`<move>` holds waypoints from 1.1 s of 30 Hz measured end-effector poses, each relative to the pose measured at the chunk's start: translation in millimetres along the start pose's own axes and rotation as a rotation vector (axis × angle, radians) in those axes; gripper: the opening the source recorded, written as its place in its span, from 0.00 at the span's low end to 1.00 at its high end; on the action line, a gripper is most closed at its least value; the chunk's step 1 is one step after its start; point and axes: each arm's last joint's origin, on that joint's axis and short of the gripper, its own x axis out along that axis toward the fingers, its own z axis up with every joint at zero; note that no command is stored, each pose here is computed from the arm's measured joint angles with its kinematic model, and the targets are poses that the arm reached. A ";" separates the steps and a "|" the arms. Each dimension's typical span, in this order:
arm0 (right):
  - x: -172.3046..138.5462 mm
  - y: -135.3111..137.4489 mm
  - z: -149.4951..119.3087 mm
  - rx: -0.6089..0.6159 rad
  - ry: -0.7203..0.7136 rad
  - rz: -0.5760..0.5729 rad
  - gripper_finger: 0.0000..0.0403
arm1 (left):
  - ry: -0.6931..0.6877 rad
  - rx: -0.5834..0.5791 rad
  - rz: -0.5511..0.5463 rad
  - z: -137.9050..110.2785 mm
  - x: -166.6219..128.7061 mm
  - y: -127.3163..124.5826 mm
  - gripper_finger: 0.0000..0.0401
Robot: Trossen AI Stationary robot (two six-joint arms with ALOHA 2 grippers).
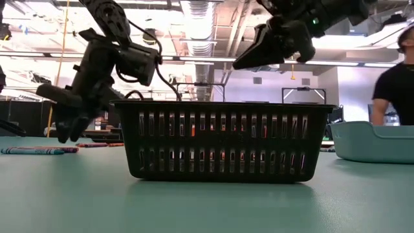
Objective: Sort crayons
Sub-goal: Put the orange crayon into the orange bin
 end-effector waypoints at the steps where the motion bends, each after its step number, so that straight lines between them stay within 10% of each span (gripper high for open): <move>1: 0.4 0.7 -2.9 0.003 -0.005 -0.004 0.18 | 0.001 0.000 -0.002 0.6 0.7 0.1 0.40; 21: 1.5 -0.5 -6.9 0.015 -0.021 -0.020 0.18 | -0.032 -0.018 -0.022 -3.3 20.1 -2.2 0.39; 33: 1.5 -0.5 -7.1 0.014 -0.019 -0.020 0.18 | -0.047 -0.018 -0.033 -1.8 20.8 -2.6 0.08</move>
